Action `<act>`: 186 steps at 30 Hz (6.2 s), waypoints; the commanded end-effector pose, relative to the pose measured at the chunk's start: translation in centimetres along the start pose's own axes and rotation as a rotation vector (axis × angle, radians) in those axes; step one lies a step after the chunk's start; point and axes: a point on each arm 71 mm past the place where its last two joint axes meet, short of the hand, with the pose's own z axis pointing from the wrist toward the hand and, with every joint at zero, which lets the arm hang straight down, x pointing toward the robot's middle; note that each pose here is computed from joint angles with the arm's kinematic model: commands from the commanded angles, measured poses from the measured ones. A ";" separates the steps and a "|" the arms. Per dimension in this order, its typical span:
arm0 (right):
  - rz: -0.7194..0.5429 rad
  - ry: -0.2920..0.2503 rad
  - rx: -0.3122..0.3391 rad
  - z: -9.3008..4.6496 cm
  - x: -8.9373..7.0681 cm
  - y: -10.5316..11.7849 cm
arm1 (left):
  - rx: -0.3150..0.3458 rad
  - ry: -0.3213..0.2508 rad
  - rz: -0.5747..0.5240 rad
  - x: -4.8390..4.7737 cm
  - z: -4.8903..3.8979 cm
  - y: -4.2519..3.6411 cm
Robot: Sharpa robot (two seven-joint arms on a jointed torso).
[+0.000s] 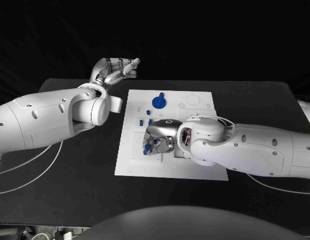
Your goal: Assemble the parts on the task board
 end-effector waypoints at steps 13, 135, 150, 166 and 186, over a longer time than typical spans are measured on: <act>-0.010 0.033 0.034 -0.2 0.7 -0.5 | 0.009 0.015 -0.009 0.23 0.05 -0.14; 0.346 0.196 0.726 -12.1 2.6 -10.0 | -0.006 0.043 -0.020 1.03 0.61 0.64; 0.461 0.138 0.699 -11.8 2.9 -9.5 | -0.007 0.043 -0.020 0.97 0.61 0.66; 0.778 0.024 0.686 -13.3 2.4 -9.6 | -0.009 0.039 -0.018 0.82 0.57 0.68; 0.983 -0.014 0.594 -14.3 0.5 -9.4 | -0.010 0.039 -0.018 0.87 0.60 0.69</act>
